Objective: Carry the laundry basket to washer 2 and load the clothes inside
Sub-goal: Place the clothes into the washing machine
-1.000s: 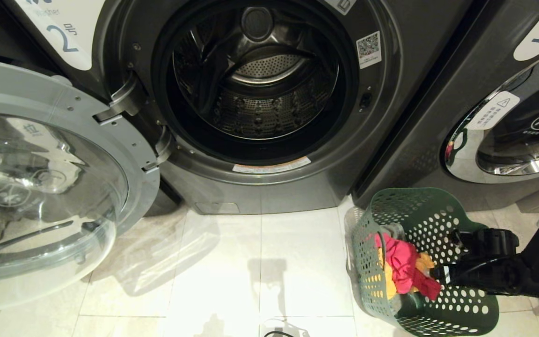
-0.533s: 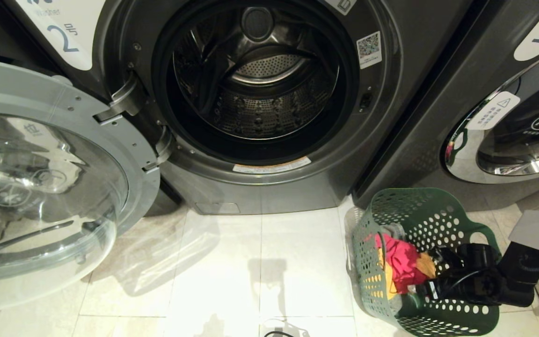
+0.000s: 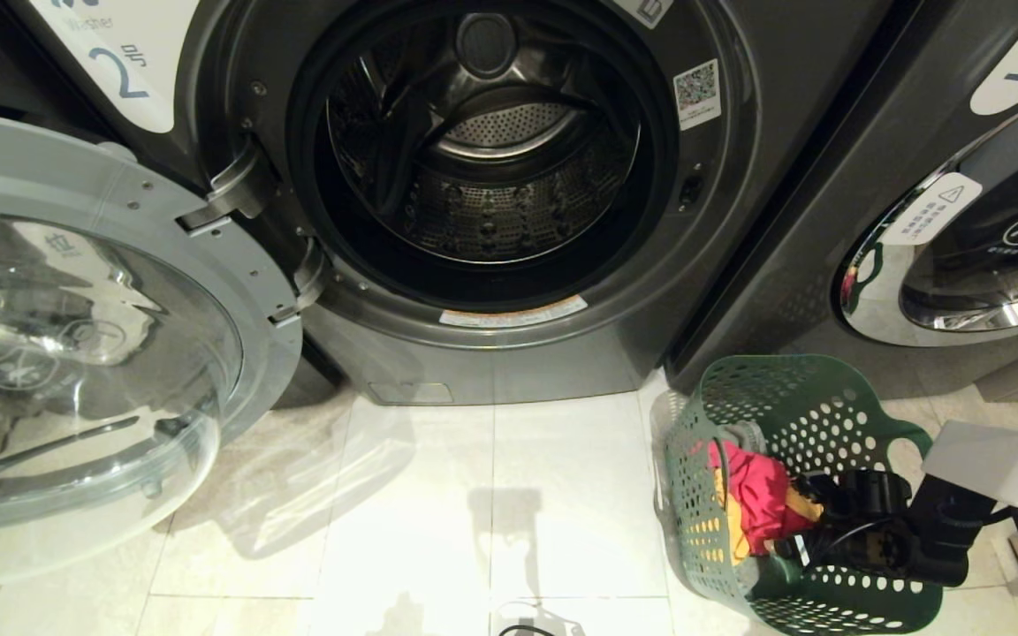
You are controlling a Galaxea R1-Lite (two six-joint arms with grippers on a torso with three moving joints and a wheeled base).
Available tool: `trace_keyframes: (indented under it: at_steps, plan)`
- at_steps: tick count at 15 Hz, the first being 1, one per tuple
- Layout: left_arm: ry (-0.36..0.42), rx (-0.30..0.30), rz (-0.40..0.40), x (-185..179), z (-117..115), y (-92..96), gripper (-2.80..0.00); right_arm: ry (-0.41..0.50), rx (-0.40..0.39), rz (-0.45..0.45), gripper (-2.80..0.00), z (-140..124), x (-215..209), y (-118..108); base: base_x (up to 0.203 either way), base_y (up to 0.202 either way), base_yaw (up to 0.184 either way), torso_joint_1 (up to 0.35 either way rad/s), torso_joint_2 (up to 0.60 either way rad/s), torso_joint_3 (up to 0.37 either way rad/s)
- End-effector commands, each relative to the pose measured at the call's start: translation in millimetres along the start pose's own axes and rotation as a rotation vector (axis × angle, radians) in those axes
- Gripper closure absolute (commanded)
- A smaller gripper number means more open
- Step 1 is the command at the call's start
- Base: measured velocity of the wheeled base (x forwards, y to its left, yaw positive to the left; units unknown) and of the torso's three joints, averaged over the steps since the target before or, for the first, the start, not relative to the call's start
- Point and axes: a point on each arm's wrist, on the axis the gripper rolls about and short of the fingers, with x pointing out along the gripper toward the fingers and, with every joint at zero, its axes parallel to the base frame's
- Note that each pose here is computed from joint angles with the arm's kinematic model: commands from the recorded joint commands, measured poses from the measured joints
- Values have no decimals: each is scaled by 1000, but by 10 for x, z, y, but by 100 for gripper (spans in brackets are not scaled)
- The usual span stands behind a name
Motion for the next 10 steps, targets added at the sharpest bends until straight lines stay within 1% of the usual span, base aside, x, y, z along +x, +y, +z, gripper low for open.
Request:
trace_keyframes:
  at_steps: [1, 4, 8, 9, 10]
  plan:
    - [2, 0, 1, 1, 0, 0, 0, -1, -5, -21, -280, -27, 57, 17, 0, 0, 0, 0, 0, 0]
    - [2, 0, 1, 1, 0, 0, 0, -52, 18, -30, -280, 93, 86, 19, 0, 0, 0, 0, 0, 0]
    - [2, 0, 1, 1, 0, 0, 0, -37, 10, -6, -280, 27, 157, 103, 0, 0, 0, 0, 0, 0]
    - [2, 0, 1, 1, 0, 0, 0, -34, 13, -5, 0, 21, 161, 108, 0, 0, 0, 0, 0, 0]
    - [2, 0, 1, 1, 0, 0, 0, -29, 17, -3, 0, 9, 163, 111, 0, 0, 0, 0, 0, 0]
